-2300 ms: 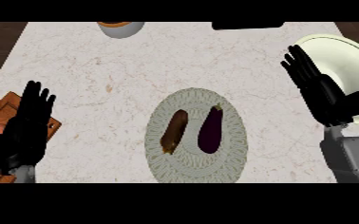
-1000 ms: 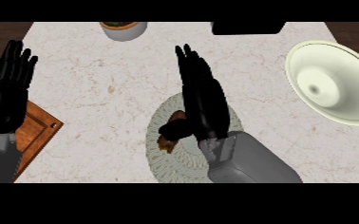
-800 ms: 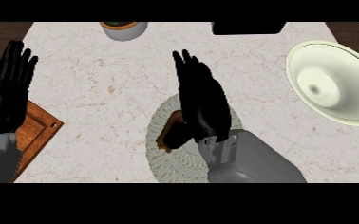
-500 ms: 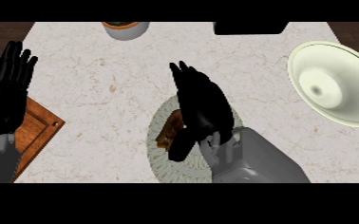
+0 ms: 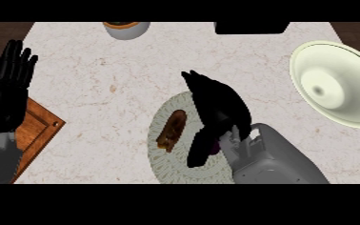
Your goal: Pick the eggplant from the placemat and place it in the bowl
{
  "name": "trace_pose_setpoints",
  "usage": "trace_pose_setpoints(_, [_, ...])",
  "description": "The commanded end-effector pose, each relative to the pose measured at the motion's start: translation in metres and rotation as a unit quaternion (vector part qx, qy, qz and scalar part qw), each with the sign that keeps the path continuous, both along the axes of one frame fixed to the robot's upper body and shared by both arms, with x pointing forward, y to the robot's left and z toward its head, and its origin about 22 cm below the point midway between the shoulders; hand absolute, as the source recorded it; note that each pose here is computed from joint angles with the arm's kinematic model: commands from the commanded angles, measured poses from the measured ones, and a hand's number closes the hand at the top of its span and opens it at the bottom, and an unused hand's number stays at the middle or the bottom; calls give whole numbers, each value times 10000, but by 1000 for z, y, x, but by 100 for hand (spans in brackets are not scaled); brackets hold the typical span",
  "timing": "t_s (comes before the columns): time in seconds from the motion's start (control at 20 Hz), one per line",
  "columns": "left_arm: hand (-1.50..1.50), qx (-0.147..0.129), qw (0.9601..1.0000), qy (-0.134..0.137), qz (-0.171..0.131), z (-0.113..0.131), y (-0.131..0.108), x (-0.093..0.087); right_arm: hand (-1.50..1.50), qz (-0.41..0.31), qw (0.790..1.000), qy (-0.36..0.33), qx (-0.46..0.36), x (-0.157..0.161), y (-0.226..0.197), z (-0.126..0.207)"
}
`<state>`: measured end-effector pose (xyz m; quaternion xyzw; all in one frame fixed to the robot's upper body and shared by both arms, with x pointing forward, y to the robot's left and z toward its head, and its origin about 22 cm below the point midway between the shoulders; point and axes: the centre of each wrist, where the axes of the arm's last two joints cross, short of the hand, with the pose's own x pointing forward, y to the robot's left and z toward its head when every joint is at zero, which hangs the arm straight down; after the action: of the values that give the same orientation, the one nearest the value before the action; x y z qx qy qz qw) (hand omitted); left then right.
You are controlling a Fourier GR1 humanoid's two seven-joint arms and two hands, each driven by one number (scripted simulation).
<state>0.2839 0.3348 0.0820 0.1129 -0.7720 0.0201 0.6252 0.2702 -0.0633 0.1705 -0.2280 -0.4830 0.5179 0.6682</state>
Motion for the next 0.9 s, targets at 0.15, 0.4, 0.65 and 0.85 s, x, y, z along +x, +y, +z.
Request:
trace_pose_setpoints(0.15, [0,-19,10000,27,-51,5,5,7,-150,-538,9919,611,-978,-6,-12,-15])
trace_pose_setpoints(0.4, [0,38,9999,71,-81,-1,-2,-2,-150,-661,9896,841,-962,-5,-17,-26])
trace_pose_setpoints(0.65, [0,41,9999,-68,-101,5,-7,6,-150,-845,9872,869,-1038,11,-23,-47])
trace_pose_setpoints(0.85, [0,-5,9999,-79,-109,-6,-12,0,-150,-906,9861,914,-1054,3,-34,-61])
